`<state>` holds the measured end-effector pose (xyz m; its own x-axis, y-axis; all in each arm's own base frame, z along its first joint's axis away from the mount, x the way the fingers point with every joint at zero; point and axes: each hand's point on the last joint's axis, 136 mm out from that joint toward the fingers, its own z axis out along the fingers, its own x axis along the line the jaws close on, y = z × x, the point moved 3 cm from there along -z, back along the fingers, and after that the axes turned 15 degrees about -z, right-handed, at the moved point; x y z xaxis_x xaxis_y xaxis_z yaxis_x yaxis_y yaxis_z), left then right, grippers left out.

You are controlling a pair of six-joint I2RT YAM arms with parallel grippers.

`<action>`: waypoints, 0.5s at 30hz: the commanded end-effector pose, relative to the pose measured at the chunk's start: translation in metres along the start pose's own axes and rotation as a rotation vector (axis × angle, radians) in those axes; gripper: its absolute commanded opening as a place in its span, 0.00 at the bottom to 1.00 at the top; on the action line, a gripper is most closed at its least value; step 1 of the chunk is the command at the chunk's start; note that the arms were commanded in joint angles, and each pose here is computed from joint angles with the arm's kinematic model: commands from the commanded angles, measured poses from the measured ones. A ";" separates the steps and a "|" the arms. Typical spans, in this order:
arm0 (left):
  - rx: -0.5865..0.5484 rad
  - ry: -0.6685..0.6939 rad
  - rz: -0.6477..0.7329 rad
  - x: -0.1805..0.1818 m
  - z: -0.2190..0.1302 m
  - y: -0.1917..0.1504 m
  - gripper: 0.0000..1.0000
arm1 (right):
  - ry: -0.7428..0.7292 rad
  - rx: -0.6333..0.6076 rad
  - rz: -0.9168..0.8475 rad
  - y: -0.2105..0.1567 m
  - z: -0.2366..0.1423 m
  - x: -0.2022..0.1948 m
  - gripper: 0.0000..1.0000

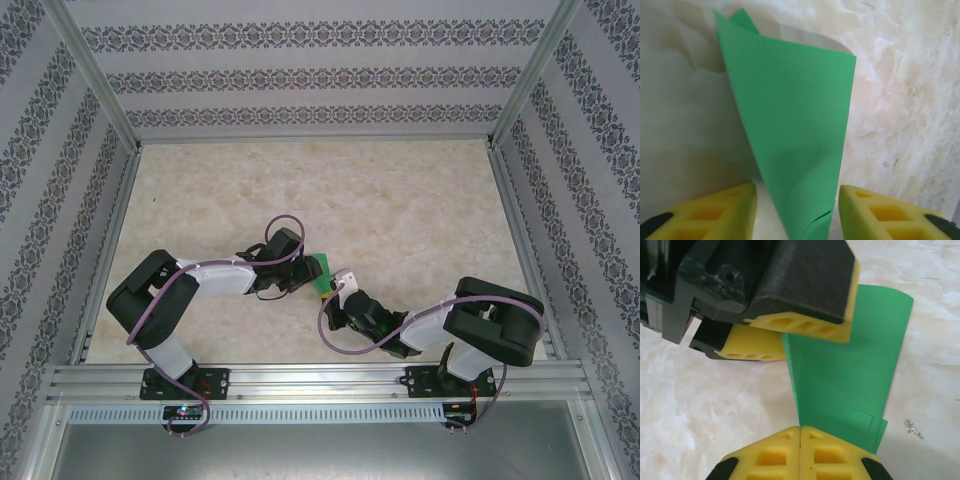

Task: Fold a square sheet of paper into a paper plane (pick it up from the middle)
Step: Fold the wing for the fifth time at the center of the table.

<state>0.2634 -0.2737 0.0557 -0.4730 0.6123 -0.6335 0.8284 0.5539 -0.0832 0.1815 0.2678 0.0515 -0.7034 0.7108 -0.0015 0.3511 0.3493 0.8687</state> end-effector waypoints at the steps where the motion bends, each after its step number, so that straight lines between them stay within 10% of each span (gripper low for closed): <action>1: -0.002 -0.056 0.006 -0.017 -0.006 0.003 0.39 | -0.014 -0.012 -0.032 0.007 -0.001 0.002 0.00; 15: 0.011 -0.055 0.017 -0.021 -0.010 0.001 0.25 | -0.041 0.045 -0.188 0.004 -0.012 0.002 0.25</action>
<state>0.2640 -0.2761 0.0588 -0.4701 0.6078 -0.6400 0.8313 0.5486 -0.0896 0.1722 0.2657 0.0565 -0.7447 0.6575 -0.1151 0.2767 0.4610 0.8431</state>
